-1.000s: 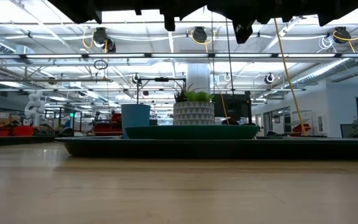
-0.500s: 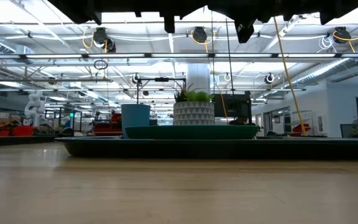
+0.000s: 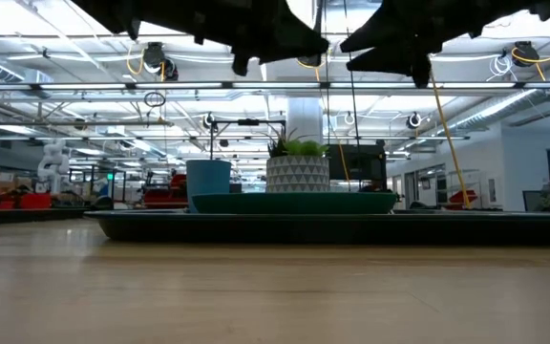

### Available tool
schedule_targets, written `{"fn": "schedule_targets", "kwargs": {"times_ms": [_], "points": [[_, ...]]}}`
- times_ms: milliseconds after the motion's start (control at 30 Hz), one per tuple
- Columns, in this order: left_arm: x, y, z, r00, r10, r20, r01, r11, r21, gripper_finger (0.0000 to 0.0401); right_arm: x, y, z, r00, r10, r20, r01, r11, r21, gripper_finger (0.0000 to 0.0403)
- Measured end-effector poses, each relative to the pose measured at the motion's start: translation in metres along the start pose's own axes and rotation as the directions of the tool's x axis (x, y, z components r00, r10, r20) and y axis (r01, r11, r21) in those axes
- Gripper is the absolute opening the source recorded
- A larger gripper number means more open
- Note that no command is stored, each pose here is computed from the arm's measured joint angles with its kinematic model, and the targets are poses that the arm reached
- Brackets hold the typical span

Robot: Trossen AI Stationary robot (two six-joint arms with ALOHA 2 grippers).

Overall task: Pick and place plate/cup/fork/spoon on tray
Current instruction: Put the black spoon to the right side of the pink fork on the black serving tray

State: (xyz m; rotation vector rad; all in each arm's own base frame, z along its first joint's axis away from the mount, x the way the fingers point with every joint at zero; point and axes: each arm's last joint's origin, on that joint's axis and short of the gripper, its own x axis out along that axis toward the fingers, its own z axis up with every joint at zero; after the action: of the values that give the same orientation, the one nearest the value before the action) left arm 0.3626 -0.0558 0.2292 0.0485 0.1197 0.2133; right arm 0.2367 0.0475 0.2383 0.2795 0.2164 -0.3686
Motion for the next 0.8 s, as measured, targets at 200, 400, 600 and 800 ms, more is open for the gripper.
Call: {"fn": "schedule_targets", "kwargs": {"times_ms": [200, 400, 600, 800], "points": [[-0.009, -0.014, -0.003, 0.981, 0.192, -0.03, -0.192, 0.981, 0.013, 0.0005, -0.013, 0.021, 0.001, 0.984, -0.084, 0.154, 0.086, 0.996, -0.007, 0.0199], [-0.017, -0.021, -0.003, 0.935, 0.355, -0.019, -0.354, 0.935, 0.035, 0.0005, -0.016, 0.054, -0.002, 0.927, -0.11, 0.359, 0.157, 0.982, -0.106, 0.02], [-0.017, -0.023, -0.005, 0.914, 0.405, -0.016, -0.403, 0.913, 0.068, 0.0005, -0.001, 0.069, -0.011, 0.884, -0.104, 0.455, 0.203, 0.963, -0.174, 0.0201], [-0.011, -0.026, -0.004, 0.906, 0.422, -0.01, -0.419, 0.901, 0.113, 0.0005, 0.024, 0.071, -0.011, 0.876, -0.152, 0.458, 0.255, 0.951, -0.173, 0.0201]]}}
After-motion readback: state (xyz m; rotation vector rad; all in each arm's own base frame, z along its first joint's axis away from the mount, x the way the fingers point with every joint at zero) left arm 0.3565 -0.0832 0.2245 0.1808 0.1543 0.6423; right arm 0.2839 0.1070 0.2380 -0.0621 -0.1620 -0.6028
